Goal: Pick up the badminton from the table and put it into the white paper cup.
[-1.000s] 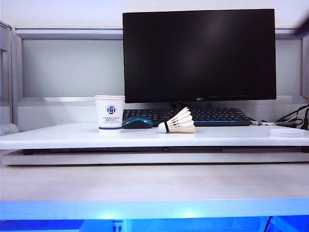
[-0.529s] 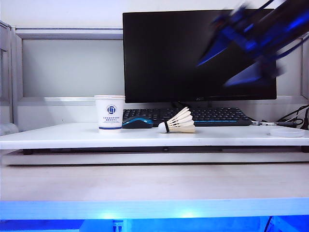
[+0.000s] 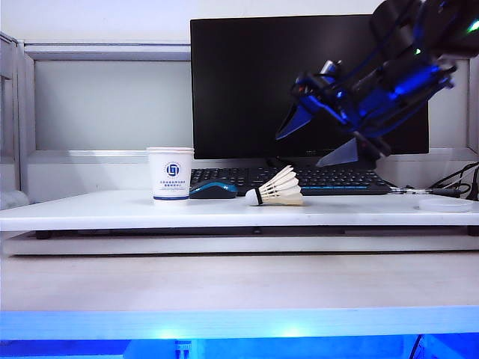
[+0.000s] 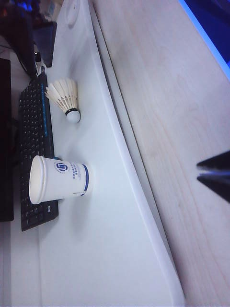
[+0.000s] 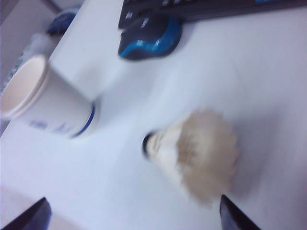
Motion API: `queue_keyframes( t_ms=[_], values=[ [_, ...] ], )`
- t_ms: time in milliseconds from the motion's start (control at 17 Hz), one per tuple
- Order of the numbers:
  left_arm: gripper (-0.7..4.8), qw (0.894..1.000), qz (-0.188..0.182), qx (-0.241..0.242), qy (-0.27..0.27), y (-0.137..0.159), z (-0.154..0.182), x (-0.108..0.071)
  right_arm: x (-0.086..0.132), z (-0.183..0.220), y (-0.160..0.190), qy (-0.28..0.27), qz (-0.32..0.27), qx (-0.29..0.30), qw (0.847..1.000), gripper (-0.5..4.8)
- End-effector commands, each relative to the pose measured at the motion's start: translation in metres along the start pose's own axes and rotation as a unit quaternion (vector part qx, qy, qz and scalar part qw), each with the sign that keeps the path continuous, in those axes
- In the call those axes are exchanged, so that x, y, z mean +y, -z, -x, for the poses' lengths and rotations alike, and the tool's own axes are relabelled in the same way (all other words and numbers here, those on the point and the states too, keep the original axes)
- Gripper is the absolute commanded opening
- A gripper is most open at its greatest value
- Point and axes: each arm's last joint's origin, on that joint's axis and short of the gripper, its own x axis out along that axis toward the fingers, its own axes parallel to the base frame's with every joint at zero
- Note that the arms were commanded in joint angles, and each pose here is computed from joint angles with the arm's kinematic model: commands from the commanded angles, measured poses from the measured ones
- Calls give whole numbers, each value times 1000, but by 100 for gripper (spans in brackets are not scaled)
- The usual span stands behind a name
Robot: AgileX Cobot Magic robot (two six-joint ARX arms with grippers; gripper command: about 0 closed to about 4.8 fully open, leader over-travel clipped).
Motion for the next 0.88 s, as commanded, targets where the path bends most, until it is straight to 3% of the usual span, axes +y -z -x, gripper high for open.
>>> queue_keyframes(
  t_ms=[59, 882],
  values=[
    [21, 1000, 6, 8, -2, 2, 0, 0, -2, -9, -6, -6, 0, -6, 1000, 450],
    [21, 1000, 6, 8, -20, 2, 0, 1, -10, -30, 0, -16, -27, 10, 999, 416]
  ],
)
